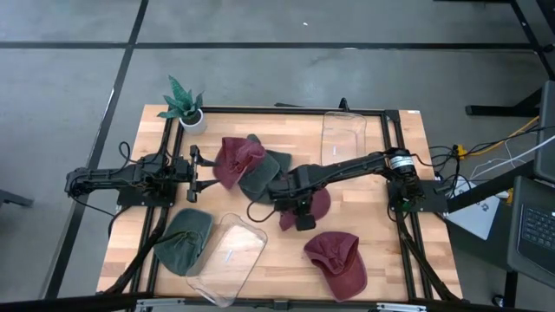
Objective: Pick & Place hat
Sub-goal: Put the middle red cap into the top transparent bin
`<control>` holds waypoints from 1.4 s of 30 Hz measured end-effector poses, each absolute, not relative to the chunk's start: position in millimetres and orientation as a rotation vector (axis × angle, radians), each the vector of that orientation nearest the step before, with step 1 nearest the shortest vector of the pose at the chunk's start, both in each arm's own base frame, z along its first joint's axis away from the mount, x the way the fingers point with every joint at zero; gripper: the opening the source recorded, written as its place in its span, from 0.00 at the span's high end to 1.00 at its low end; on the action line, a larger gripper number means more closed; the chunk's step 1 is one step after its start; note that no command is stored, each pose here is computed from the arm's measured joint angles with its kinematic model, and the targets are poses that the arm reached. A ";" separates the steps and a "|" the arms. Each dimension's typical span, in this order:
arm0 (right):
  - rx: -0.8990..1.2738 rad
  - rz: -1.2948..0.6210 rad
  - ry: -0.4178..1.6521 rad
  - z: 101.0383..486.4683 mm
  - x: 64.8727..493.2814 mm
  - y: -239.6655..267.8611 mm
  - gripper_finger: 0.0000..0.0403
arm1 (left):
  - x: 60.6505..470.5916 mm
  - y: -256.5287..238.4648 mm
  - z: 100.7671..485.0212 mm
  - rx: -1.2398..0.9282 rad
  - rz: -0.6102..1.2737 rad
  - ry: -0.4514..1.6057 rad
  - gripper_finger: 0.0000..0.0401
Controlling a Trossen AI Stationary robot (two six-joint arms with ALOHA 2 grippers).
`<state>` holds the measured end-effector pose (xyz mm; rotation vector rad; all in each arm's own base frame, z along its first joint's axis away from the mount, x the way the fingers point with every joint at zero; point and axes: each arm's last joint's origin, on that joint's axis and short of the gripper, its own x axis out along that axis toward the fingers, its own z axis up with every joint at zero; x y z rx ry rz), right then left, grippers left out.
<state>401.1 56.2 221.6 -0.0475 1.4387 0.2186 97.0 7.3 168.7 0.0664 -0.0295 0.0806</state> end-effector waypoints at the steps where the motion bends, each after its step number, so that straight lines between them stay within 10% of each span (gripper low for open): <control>1: -0.043 0.211 1.411 222.0 403.8 56.5 0.90 | 97.0 7.3 168.6 0.066 0.081 -0.029 0.39; 21: -0.443 0.257 1.246 194.0 417.5 56.4 0.42 | 97.0 7.3 168.7 0.066 0.080 -0.029 0.39; 42: -0.534 0.344 1.280 147.9 399.0 54.6 0.64 | 97.0 7.3 168.6 0.066 0.081 -0.029 0.39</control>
